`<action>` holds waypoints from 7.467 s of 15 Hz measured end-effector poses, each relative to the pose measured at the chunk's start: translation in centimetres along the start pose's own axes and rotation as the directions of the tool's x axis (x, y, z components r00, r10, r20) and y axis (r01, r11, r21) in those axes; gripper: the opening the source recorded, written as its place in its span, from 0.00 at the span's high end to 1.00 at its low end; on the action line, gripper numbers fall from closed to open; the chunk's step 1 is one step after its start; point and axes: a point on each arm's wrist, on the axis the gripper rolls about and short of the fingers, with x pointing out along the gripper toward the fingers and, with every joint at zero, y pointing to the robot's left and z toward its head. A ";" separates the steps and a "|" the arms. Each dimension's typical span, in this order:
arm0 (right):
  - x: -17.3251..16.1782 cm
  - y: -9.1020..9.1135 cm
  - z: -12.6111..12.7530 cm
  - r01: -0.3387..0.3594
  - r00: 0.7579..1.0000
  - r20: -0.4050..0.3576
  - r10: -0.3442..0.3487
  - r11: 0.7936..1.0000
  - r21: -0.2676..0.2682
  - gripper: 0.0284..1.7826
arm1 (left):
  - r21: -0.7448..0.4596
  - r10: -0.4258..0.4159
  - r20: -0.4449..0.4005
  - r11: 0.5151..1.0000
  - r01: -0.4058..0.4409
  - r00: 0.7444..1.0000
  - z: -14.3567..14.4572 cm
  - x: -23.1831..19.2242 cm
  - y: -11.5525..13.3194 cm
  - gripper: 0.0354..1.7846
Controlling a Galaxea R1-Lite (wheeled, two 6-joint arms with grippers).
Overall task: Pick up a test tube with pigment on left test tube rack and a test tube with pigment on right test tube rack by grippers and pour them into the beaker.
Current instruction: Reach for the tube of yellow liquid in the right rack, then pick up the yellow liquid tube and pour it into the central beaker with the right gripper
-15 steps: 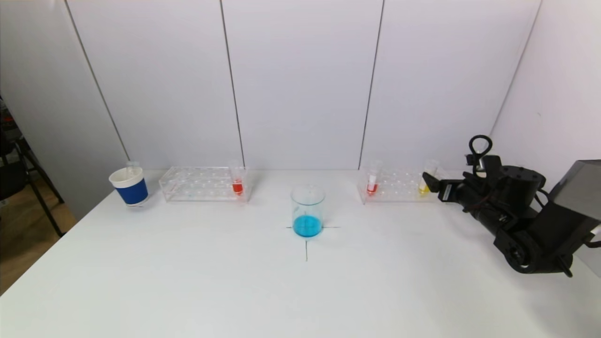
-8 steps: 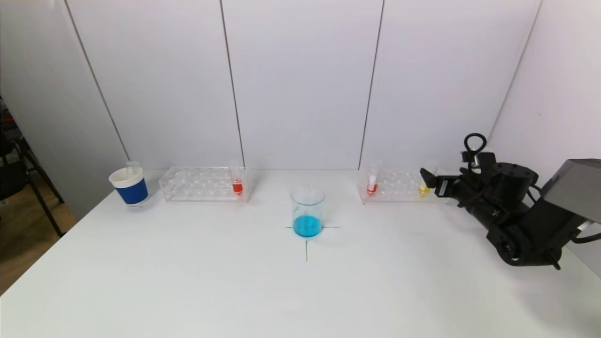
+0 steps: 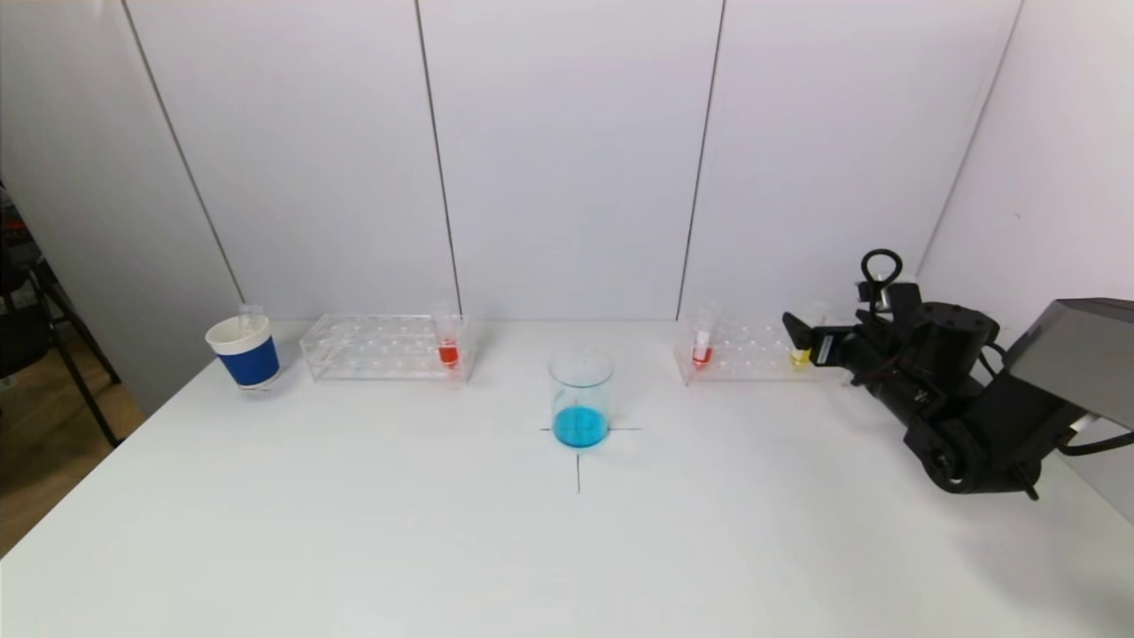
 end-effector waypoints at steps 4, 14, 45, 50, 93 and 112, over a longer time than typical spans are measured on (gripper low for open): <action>0.6 0.2 -0.3 0.000 1.000 0.006 0.000 1.000 -0.006 0.01 | 0.000 0.000 0.000 1.000 0.000 1.000 0.0 0.0 0.0 0.01; 1.7 0.2 -1.1 0.021 1.000 0.022 -0.021 1.000 -0.011 0.01 | 0.000 0.000 0.000 1.000 0.000 1.000 0.0 0.0 0.0 0.01; 2.2 0.3 -1.9 0.026 0.999 0.029 -0.025 1.000 -0.014 0.01 | 0.000 0.000 0.000 1.000 0.000 1.000 0.0 0.0 0.0 0.01; 2.6 0.3 -1.8 0.026 0.999 0.033 -0.025 1.000 -0.015 0.01 | 0.000 0.000 0.000 1.000 0.000 1.000 0.0 0.0 0.0 0.01; 1.9 0.4 -0.1 0.023 0.999 0.036 -0.022 0.999 -0.030 0.73 | 0.000 0.000 0.000 1.000 0.000 1.000 0.0 0.0 0.0 0.01; -2.3 2.6 19.0 -0.028 1.000 0.011 0.028 0.999 -0.041 0.73 | 0.000 0.000 0.000 1.000 0.000 1.000 0.0 0.0 0.0 0.01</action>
